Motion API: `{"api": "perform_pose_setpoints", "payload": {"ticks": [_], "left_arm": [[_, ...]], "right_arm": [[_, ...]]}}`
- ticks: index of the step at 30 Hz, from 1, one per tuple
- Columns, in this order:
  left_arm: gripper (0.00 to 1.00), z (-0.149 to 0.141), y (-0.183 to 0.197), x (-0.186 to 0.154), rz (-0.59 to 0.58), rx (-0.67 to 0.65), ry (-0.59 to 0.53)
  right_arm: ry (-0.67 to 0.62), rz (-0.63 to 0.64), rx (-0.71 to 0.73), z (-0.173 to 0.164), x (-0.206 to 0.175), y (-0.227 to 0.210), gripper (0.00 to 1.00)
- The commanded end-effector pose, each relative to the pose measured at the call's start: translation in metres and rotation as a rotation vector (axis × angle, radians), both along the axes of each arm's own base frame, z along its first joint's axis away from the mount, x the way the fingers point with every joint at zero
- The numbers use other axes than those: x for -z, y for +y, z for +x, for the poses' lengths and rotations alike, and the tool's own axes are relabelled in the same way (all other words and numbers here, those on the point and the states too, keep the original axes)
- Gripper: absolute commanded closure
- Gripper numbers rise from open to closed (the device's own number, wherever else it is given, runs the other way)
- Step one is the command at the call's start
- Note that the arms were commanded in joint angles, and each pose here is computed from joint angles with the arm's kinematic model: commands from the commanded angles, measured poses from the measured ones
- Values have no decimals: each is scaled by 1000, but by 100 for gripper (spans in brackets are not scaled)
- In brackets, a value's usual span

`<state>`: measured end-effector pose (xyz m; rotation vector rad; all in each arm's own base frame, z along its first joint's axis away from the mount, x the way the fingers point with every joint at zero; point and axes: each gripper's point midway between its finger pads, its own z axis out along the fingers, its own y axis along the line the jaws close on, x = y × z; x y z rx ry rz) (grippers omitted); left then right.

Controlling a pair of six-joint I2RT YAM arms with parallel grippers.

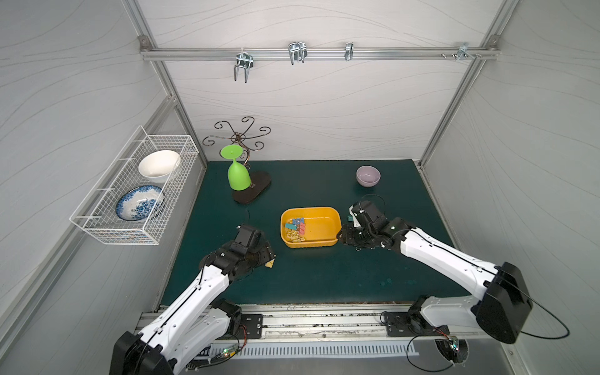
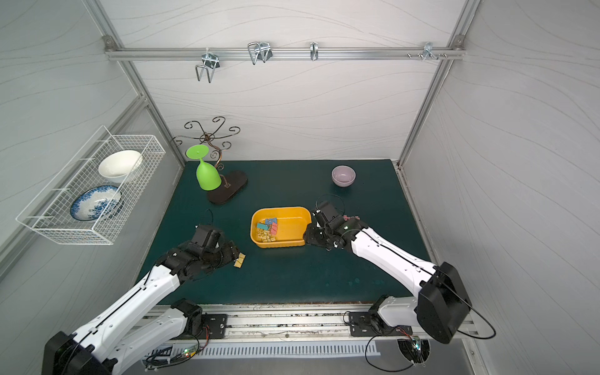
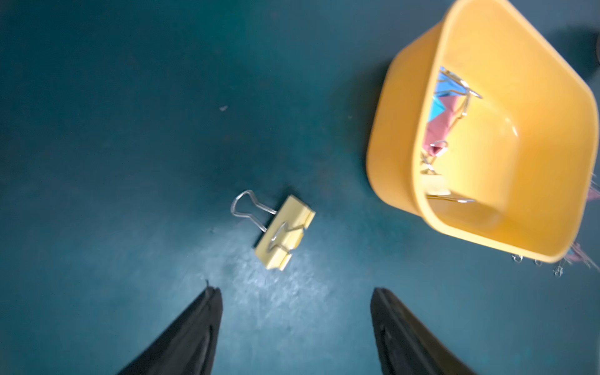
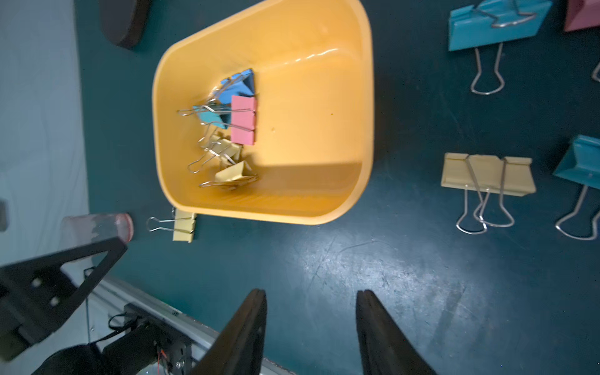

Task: Take out the binder clips from the storage box
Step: Place the binder clip at the center of the board, then pick up the binder clip at the center of the board.

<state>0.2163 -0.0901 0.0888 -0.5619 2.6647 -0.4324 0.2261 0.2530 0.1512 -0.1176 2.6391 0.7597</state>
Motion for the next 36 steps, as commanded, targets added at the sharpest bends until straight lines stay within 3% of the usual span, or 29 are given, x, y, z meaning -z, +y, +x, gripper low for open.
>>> {"api": "perform_pose_setpoints", "payload": {"ticks": [1,6,8,11,13,22,28,31,33,36], "left_arm": [[29,14,-14,-13,-67,131,13],[31,19,3,-7,-135,51,72],[37,21,7,-5,-140,41,86],[55,26,-1,-4,-191,83,93],[60,28,-2,0,-194,81,104],[62,25,-5,13,-234,49,163],[66,29,-7,17,-249,40,170],[62,31,0,18,-210,25,177],[51,33,5,15,-179,18,166],[50,36,4,-2,-179,35,110]], "right_arm": [[-113,105,-124,-9,-29,14,49],[-136,70,-156,-10,-36,10,50],[-140,60,-149,-9,-37,8,50],[-142,53,-145,-9,-40,7,50],[-141,51,-149,-9,-44,7,50],[-223,66,-171,-9,-67,5,50],[-139,28,-123,-7,-53,-1,49],[-117,27,-129,-8,-49,1,49],[-111,27,-133,-8,-48,2,49],[-111,25,-123,-8,-49,0,49]]}}
